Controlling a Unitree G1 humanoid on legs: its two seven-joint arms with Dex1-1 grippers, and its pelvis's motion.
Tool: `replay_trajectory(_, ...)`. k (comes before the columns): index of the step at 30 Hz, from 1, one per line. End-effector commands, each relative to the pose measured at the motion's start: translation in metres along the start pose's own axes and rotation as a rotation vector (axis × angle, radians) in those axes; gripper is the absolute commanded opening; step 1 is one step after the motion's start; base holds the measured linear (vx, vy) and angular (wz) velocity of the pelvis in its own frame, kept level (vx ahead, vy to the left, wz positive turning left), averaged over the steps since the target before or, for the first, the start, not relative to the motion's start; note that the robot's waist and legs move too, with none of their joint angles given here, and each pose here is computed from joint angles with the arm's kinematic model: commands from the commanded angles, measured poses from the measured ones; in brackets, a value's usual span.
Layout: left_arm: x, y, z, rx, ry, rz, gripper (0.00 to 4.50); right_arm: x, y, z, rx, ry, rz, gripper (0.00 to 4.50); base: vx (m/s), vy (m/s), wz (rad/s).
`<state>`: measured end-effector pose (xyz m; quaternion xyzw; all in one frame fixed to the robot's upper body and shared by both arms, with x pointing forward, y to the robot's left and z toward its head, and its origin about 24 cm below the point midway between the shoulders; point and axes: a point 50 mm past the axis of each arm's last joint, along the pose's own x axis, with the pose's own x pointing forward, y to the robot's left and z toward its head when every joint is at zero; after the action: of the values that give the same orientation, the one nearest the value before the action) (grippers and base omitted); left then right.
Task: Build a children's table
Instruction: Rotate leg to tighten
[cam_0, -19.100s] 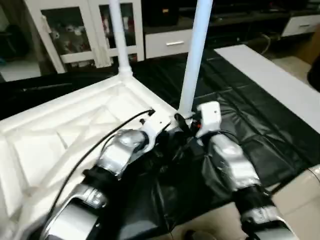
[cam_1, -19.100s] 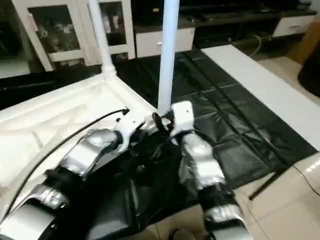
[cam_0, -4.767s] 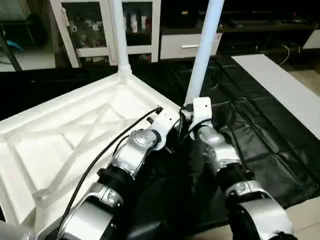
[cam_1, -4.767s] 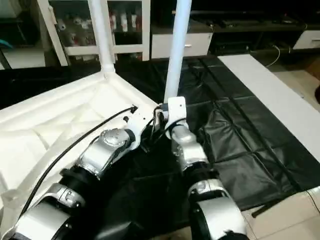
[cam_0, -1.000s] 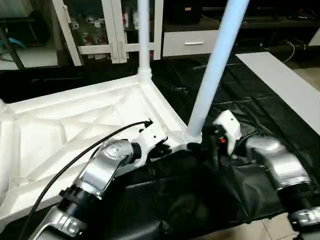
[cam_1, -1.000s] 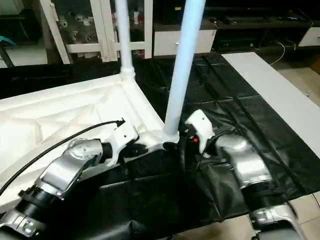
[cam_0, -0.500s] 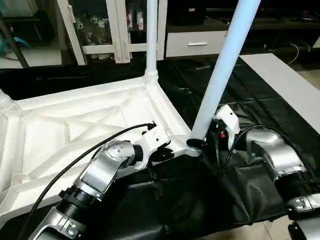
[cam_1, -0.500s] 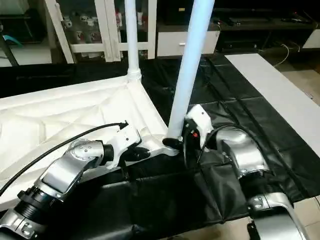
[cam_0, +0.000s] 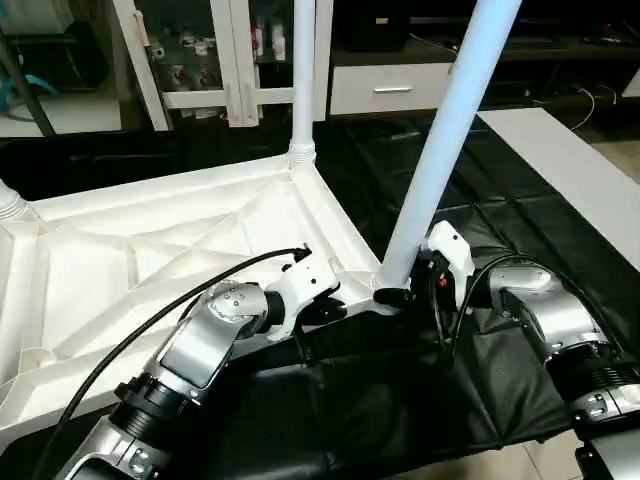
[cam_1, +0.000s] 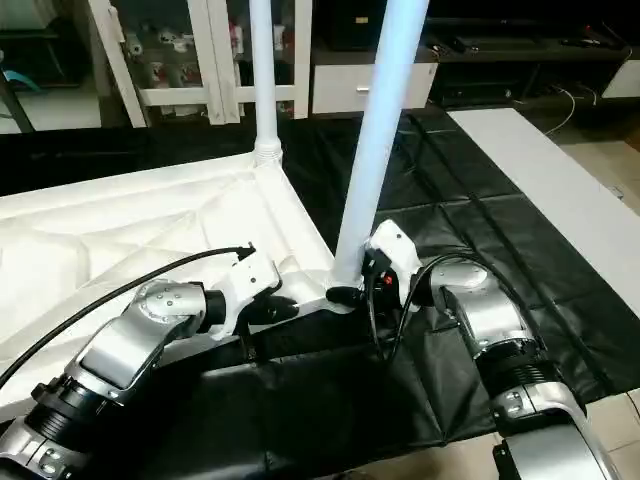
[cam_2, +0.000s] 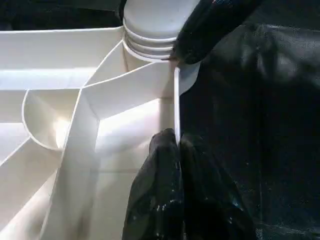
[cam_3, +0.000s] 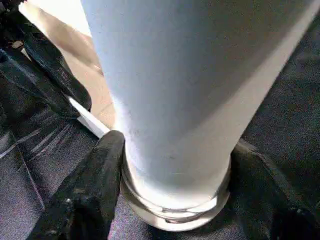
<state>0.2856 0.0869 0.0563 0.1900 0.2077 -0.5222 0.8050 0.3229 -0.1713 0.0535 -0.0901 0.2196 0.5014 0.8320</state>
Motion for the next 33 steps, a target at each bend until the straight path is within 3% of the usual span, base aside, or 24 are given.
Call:
replay_trajectory(1, 0.004, -0.01, -0.004, -0.004, 0.022, -0.052, 0.0, 0.0, -0.004, 0.003, -0.011, 0.023, -0.015, 2.82, 0.0, 0.0, 0.0)
replay_trajectory(9, 0.004, -0.006, -0.003, -0.009, 0.019, -0.023, 0.0, 0.005, -0.006, 0.007, 0.023, -0.045, -0.061, 2.74, 0.0, 0.0, 0.0)
replay_trajectory(12, 0.01, 0.001, -0.002, -0.044, 0.017, 0.059, 0.0, 0.015, -0.009, 0.008, 0.111, -0.151, -0.226, 2.74, 0.0, 0.0, 0.0)
replay_trajectory(13, 0.015, 0.005, 0.001, -0.072, 0.014, 0.107, 0.0, 0.023, -0.009, 0.006, 0.182, -0.211, -0.33, 2.74, 0.0, 0.0, 0.0)
replay_trajectory(16, 0.025, 0.012, 0.003, -0.097, 0.02, 0.181, 0.0, 0.036, -0.003, 0.004, 0.262, -0.283, -0.472, 2.73, 0.0, 0.0, 0.0)
replay_trajectory(17, 0.034, 0.019, 0.006, -0.112, 0.029, 0.242, 0.0, 0.05, 0.002, 0.002, 0.281, -0.285, -0.58, 2.73, 0.0, 0.0, 0.0)
replay_trajectory(22, 0.045, 0.027, 0.011, -0.118, 0.045, 0.327, 0.0, 0.074, 0.014, -0.001, 0.295, -0.199, -0.662, 2.73, 0.0, 0.0, 0.0)
replay_trajectory(23, 0.051, 0.034, 0.017, -0.11, 0.039, 0.404, 0.0, 0.093, 0.024, 0.003, 0.31, -0.17, -0.706, 2.73, 0.0, 0.0, 0.0)
replay_trajectory(27, 0.053, 0.035, 0.021, -0.108, 0.021, 0.419, 0.0, 0.101, 0.027, 0.013, 0.3, -0.192, -0.725, 2.72, 0.0, 0.0, 0.0)
replay_trajectory(33, 0.05, 0.034, 0.019, -0.094, 0.012, 0.402, 0.0, 0.094, 0.022, 0.017, 0.28, -0.237, -0.764, 2.72, 0.0, 0.0, 0.0)
